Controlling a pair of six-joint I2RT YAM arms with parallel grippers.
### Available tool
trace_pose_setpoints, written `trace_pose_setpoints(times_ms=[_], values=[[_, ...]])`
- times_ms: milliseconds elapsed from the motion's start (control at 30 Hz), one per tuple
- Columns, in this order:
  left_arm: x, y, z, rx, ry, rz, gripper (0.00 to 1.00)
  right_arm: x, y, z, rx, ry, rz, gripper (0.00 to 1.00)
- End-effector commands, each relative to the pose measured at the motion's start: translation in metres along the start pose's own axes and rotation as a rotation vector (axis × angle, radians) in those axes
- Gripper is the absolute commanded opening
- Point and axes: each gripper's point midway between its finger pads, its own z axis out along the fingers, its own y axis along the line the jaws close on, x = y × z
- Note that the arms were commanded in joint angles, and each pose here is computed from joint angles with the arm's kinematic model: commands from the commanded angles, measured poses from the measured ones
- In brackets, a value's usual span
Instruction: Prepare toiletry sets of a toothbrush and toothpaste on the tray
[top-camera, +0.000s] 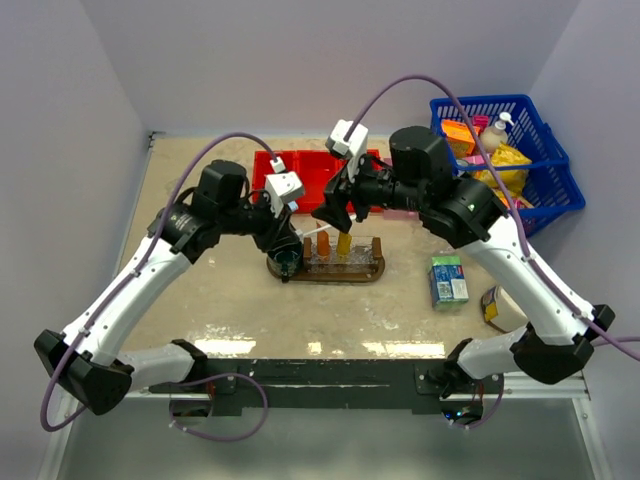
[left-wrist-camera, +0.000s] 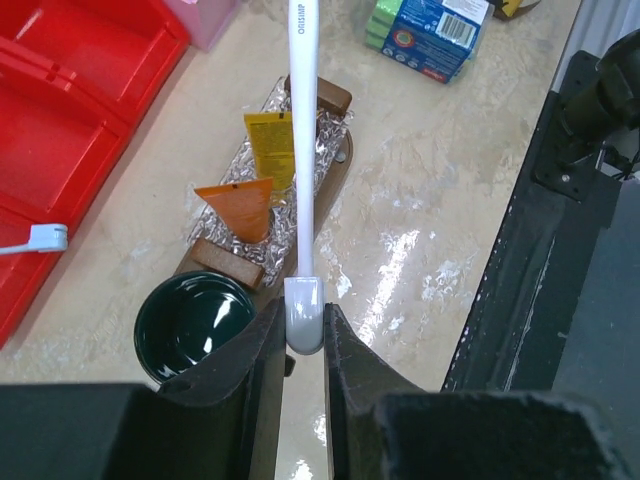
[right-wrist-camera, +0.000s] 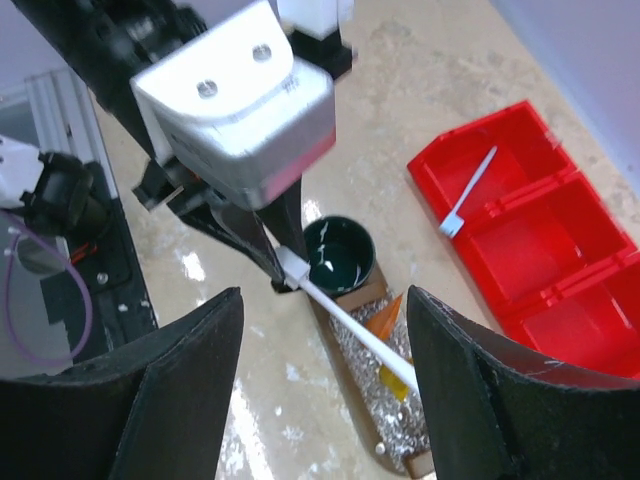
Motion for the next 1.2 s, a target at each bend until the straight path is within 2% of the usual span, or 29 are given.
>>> trace_pose_setpoints(times_ms=[0, 233, 400, 533, 700, 933, 1167], values=[[-0.023, -0.011, -0.015, 0.027, -0.063, 0.068, 0.0, 0.01, 0.01, -0.006, -0.051, 0.046, -0.023, 0.68], [-0.028, -0.037, -0.018, 0.158, -0.096, 0.111, 0.0, 0.038, 0.021, 0.001, -0.105, 0.087, 0.027, 0.68], [-0.027, -0.057, -0.024, 0.239, -0.118, 0.143, 0.0, 0.059, 0.037, 0.006, -0.194, 0.139, 0.071, 0.73], [-0.024, -0.072, -0.027, 0.312, -0.131, 0.157, 0.0, 0.074, 0.05, 0.008, -0.264, 0.163, 0.111, 0.72], [-0.022, -0.072, -0.024, 0.312, -0.123, 0.158, 0.0, 0.091, 0.06, 0.007, -0.313, 0.213, 0.147, 0.64], [-0.021, -0.077, -0.023, 0.341, -0.117, 0.16, 0.0, 0.095, 0.069, 0.008, -0.359, 0.205, 0.172, 0.54], [-0.017, -0.081, -0.02, 0.359, -0.104, 0.167, 0.0, 0.094, 0.075, 0.011, -0.404, 0.198, 0.179, 0.34]])
